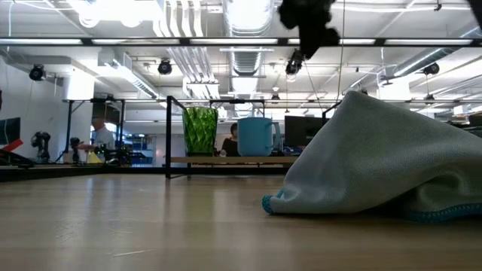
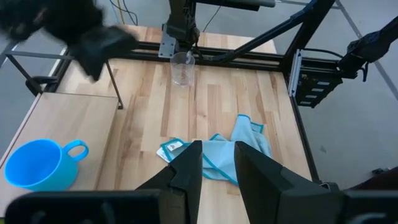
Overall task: Stack small to large cups/mugs on shelf
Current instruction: Put the transparent mug on the shelf, then return to Home Position
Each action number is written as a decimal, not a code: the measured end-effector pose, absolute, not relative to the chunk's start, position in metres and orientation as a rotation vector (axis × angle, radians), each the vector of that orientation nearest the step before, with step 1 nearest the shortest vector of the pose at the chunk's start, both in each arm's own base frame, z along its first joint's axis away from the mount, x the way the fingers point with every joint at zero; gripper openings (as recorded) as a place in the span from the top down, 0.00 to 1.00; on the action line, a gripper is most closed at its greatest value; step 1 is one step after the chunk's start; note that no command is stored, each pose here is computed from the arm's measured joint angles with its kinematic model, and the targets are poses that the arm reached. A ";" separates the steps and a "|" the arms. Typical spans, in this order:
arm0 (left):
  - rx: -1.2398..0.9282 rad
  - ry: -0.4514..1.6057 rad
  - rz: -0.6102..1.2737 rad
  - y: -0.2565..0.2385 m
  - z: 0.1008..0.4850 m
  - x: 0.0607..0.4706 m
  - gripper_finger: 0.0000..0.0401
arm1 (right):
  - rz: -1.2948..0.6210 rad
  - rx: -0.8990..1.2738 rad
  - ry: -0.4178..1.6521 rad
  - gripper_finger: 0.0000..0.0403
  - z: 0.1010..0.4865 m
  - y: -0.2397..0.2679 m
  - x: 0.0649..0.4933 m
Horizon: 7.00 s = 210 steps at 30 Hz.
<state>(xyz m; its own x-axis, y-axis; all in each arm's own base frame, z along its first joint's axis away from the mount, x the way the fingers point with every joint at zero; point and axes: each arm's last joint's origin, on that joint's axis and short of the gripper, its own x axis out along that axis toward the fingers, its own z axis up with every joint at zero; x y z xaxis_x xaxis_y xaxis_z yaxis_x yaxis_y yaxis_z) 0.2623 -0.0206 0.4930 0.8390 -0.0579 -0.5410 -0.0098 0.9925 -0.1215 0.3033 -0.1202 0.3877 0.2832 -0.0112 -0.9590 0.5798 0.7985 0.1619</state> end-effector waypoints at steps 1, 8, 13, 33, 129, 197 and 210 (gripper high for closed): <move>-0.121 0.575 -0.026 -0.021 0.493 0.262 0.80 | -0.434 0.568 1.213 0.80 0.393 -0.112 0.298; -0.121 0.576 -0.026 -0.021 0.493 0.263 0.80 | -0.622 0.627 1.176 0.83 0.401 -0.063 0.248; -0.120 0.576 -0.026 -0.021 0.493 0.263 0.80 | -0.720 0.761 1.183 0.83 0.385 -0.037 0.212; -0.100 0.583 0.048 -0.020 0.485 0.276 0.80 | -0.955 0.997 1.464 0.83 0.273 0.004 0.175; -0.101 0.627 0.032 -0.020 0.473 0.281 0.80 | -0.499 0.425 1.508 0.98 0.306 -0.162 0.334; -0.094 0.637 0.023 -0.021 0.471 0.281 0.80 | -0.751 1.001 1.289 0.80 0.279 -0.225 0.330; -0.094 0.675 0.027 -0.021 0.468 0.279 0.80 | -0.718 0.962 1.296 0.83 0.286 -0.222 0.326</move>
